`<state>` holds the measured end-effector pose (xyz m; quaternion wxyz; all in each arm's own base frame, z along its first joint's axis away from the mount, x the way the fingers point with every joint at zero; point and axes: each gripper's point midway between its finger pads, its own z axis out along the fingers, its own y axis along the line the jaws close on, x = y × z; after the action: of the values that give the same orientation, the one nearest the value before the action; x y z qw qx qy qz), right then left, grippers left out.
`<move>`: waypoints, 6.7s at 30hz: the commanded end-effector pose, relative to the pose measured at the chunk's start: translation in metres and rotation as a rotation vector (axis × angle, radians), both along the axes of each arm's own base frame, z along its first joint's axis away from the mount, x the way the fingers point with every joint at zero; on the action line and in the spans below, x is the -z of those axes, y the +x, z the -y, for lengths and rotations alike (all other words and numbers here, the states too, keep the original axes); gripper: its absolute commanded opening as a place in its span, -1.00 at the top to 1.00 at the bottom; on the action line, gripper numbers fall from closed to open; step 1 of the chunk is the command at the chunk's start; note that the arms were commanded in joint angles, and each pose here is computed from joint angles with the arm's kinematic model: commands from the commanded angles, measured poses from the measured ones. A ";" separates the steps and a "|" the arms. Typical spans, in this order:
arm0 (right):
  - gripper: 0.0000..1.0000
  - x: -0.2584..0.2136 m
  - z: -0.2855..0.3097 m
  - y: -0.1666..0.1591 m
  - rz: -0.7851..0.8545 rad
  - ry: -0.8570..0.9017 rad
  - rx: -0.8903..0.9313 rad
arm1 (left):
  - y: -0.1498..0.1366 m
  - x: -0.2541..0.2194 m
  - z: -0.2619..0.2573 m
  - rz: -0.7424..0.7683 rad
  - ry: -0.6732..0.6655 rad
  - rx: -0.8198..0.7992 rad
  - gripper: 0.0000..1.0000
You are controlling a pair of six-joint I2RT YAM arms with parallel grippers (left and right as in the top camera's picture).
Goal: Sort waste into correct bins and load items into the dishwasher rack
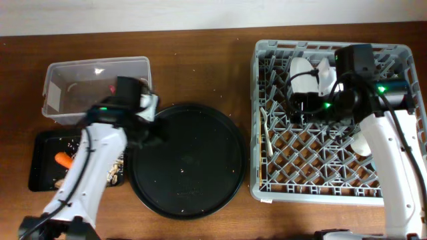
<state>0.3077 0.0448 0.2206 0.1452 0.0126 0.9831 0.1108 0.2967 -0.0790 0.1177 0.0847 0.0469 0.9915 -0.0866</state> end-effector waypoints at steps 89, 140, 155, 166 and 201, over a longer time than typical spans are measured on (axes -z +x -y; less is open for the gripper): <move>-0.97 0.020 0.030 -0.063 1.383 -0.155 0.074 | -0.113 -0.122 -0.058 0.819 0.019 -0.133 -1.00; -0.97 0.063 0.031 -0.062 1.217 -0.197 0.028 | -0.084 -0.056 -0.043 1.086 -0.082 -0.100 -0.99; -0.97 0.063 0.031 -0.062 1.217 -0.197 0.028 | -0.054 -0.040 -0.038 1.325 -0.041 -0.025 -0.99; -0.97 0.063 0.031 -0.062 1.217 -0.197 0.028 | -0.055 -0.040 -0.036 1.326 -0.047 -0.017 -0.99; -0.97 0.063 0.031 -0.062 1.217 -0.197 0.028 | -0.055 -0.040 -0.036 1.326 -0.047 -0.017 -0.99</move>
<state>0.2457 0.0165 0.1594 0.6823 -0.0546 0.7289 0.0105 0.2428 -0.0399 0.1597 0.6785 0.0687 0.7288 -0.0618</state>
